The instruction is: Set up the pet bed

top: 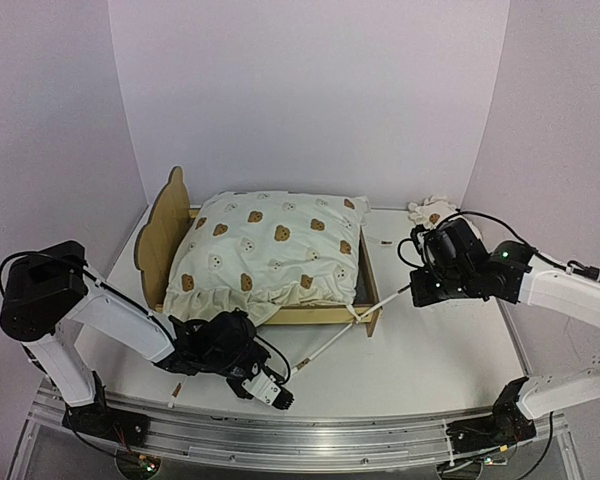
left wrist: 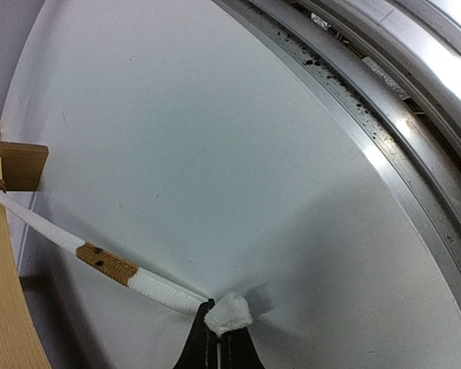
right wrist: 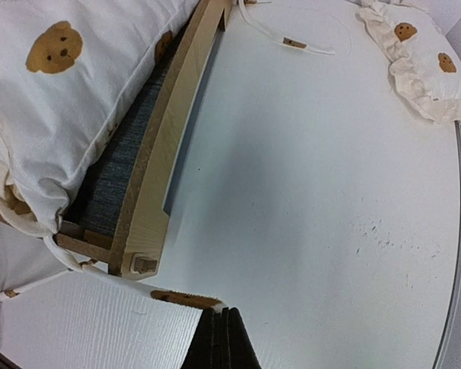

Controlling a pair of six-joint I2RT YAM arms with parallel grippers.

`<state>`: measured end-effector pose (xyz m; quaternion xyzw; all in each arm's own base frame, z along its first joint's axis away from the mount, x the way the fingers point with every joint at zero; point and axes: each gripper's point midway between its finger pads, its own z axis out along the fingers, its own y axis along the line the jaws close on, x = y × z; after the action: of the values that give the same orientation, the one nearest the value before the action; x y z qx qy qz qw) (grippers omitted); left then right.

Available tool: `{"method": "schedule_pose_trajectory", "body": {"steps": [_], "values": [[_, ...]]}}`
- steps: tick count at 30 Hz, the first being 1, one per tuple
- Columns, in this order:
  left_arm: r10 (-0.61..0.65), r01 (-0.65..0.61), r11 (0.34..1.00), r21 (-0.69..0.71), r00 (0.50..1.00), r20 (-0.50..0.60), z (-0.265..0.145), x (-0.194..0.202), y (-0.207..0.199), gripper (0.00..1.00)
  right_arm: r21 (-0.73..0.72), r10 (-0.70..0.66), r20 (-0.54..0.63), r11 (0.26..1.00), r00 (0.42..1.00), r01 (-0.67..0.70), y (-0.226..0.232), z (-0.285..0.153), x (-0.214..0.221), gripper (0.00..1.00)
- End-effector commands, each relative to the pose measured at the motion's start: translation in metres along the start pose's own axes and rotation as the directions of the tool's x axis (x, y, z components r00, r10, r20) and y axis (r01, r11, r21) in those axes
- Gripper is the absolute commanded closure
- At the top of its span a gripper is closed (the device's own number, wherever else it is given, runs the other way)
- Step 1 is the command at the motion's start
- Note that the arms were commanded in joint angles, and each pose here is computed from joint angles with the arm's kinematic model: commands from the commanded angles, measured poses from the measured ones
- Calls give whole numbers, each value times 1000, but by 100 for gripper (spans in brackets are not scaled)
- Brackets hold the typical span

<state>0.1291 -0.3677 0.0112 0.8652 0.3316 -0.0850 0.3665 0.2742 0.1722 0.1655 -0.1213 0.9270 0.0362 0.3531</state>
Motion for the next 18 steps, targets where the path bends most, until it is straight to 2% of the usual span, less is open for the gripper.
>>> {"method": "schedule_pose_trajectory", "body": {"steps": [1, 4, 6, 8, 11, 13, 16, 18], "values": [[40, -26, 974, 226, 998, -58, -5, 19, -68, 100, 31, 97, 37, 995, 995, -98, -21, -10, -17, 100], [23, -9, 973, 230, 998, -57, -4, 19, -69, 100, -1, 110, -7, 994, 994, -110, -17, -6, -7, 100], [-14, 25, 978, 205, 998, -53, -3, 14, -59, 100, -67, 90, -79, 993, 993, -95, -4, -1, 10, 100], [-74, 83, 982, 170, 996, -59, -2, 9, -41, 89, -177, 52, -205, 980, 977, -89, 15, 1, 39, 96], [-151, 164, 972, 166, 985, -87, -6, 3, -24, 66, -384, -16, -428, 908, 904, -166, 53, -7, 94, 72], [-199, 218, 957, 193, 974, -113, -13, 0, -21, 61, -427, -29, -549, 869, 836, -251, 64, -16, 126, 59], [-256, 273, 938, 215, 961, -106, -29, -14, -10, 56, -406, -30, -621, 867, 783, -288, 61, -24, 147, 49], [-277, 289, 928, 234, 957, -83, -45, -25, -7, 51, -413, -39, -603, 870, 797, -270, 60, -27, 142, 45]]}}
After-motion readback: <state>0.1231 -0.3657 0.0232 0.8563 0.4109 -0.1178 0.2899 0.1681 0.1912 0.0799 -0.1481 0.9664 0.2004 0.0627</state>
